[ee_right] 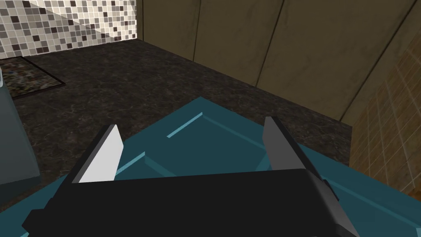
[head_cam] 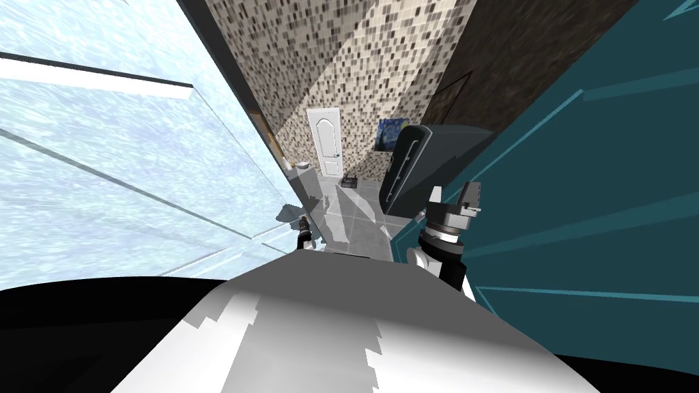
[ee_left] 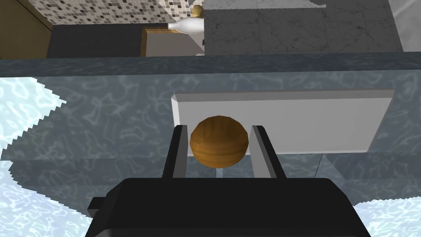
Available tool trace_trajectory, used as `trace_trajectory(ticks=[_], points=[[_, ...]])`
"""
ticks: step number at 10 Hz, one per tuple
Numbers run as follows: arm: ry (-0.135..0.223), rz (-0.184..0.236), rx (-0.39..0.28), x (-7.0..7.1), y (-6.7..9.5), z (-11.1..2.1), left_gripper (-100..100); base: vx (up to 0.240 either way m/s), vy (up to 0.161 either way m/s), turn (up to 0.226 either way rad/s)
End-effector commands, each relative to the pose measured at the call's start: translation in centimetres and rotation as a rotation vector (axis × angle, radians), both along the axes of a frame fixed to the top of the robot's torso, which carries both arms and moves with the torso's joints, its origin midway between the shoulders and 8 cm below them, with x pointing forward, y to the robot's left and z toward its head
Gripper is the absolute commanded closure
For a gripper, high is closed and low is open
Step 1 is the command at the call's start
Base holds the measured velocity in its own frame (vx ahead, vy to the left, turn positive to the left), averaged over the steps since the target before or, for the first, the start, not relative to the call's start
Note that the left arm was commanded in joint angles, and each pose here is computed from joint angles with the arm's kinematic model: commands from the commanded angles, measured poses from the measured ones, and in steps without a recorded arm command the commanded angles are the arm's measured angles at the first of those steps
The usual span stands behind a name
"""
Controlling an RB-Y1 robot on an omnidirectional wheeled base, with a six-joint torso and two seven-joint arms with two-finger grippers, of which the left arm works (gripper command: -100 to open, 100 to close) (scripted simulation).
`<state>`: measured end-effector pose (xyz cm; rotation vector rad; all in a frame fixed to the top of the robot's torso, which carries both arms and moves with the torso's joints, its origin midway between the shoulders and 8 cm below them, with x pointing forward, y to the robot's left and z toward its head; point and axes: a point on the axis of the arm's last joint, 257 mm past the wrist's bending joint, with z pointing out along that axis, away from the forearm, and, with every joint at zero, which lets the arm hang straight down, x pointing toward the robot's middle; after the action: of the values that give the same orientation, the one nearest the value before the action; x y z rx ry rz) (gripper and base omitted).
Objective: Push the door open
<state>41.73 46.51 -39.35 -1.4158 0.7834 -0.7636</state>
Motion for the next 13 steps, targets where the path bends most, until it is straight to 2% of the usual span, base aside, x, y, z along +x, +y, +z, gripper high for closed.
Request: trace_trajectory(ticks=[1,5,7,8,10,11,12,13], points=[[0.005,0.041,0.000,-1.2,2.1,-0.2,100,0.147,0.003,0.120],[0.004,0.090,-0.004,-2.2,4.5,-0.2,100,0.208,-0.004,0.100],[0.003,0.096,-0.005,-2.4,4.8,-0.2,100,0.103,0.018,0.028],[0.002,0.122,-0.007,-2.9,6.1,-0.1,100,0.164,0.004,0.088],[0.001,0.129,-0.008,-3.1,6.4,-0.1,100,0.155,-0.001,0.065],[0.000,0.146,-0.010,-3.5,7.2,0.0,100,0.170,-0.008,0.094],[-0.035,0.141,0.000,-2.6,7.3,1.4,100,0.139,-0.014,0.072],[-0.023,0.143,-0.003,-2.9,7.2,0.9,100,0.057,0.003,0.010]])
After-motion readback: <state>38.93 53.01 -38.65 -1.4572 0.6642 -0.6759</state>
